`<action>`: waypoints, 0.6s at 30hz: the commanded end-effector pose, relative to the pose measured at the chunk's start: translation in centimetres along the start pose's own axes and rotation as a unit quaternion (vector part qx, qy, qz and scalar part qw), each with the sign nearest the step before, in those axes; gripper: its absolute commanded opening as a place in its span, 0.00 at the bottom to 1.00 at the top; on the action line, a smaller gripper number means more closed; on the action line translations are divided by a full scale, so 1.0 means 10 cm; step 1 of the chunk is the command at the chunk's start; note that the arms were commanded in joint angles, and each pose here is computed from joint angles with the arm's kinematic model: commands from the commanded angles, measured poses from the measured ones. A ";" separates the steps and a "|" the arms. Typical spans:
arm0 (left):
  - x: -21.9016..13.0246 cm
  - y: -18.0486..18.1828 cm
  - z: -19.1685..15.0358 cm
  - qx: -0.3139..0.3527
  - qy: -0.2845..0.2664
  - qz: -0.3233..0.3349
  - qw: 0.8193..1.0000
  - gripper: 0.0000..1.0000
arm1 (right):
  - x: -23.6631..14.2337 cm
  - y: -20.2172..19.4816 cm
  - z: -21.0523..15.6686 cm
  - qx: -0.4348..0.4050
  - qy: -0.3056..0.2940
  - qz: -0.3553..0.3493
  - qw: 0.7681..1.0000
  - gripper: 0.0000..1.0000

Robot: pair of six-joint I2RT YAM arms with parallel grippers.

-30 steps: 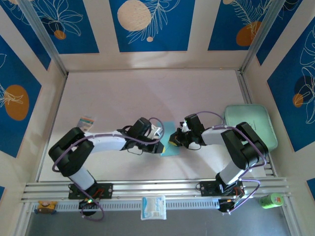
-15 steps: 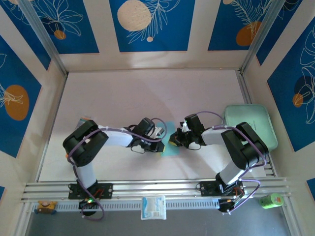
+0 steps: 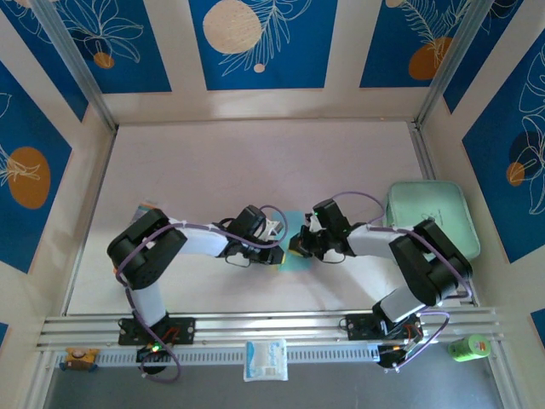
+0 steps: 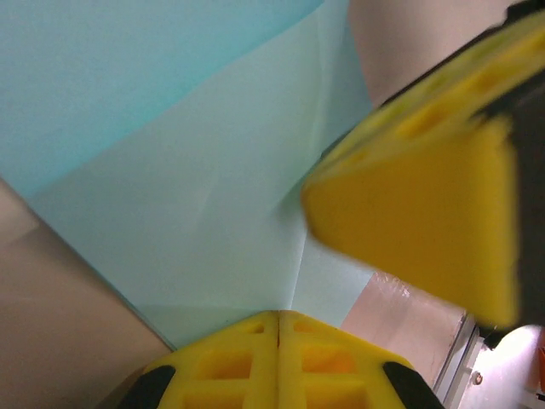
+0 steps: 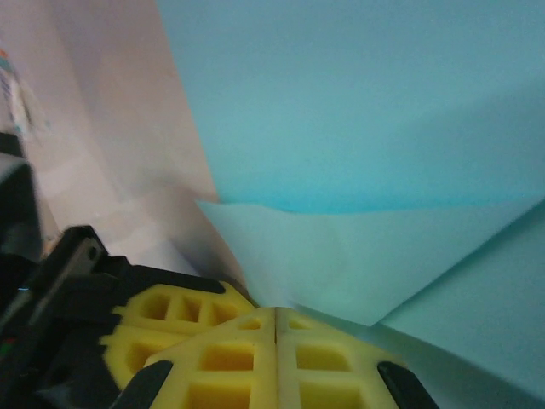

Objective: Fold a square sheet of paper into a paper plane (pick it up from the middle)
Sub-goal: Fold the triangle a second time at the center of the table.

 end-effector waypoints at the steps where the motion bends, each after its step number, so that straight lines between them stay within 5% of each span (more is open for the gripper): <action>1: 0.01 0.32 -0.21 -0.026 0.027 0.060 0.998 0.01 | 0.13 -0.07 -0.04 -0.004 0.012 -0.015 1.000 0.03; 18: 0.03 0.42 -0.28 -0.031 0.042 0.077 0.996 0.00 | -0.13 -0.38 0.41 0.049 -0.041 -0.028 0.998 0.02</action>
Point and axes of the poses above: each hand's point on the last joint's axis, 136 mm out from that joint toward the fingers, its own x axis out along the fingers, its own y axis along the line the jaws close on, z = x × y, the point moved 2 cm from there along -x, back along the fingers, and after that the axes turned 5 degrees about -x, right-handed, at the moved point
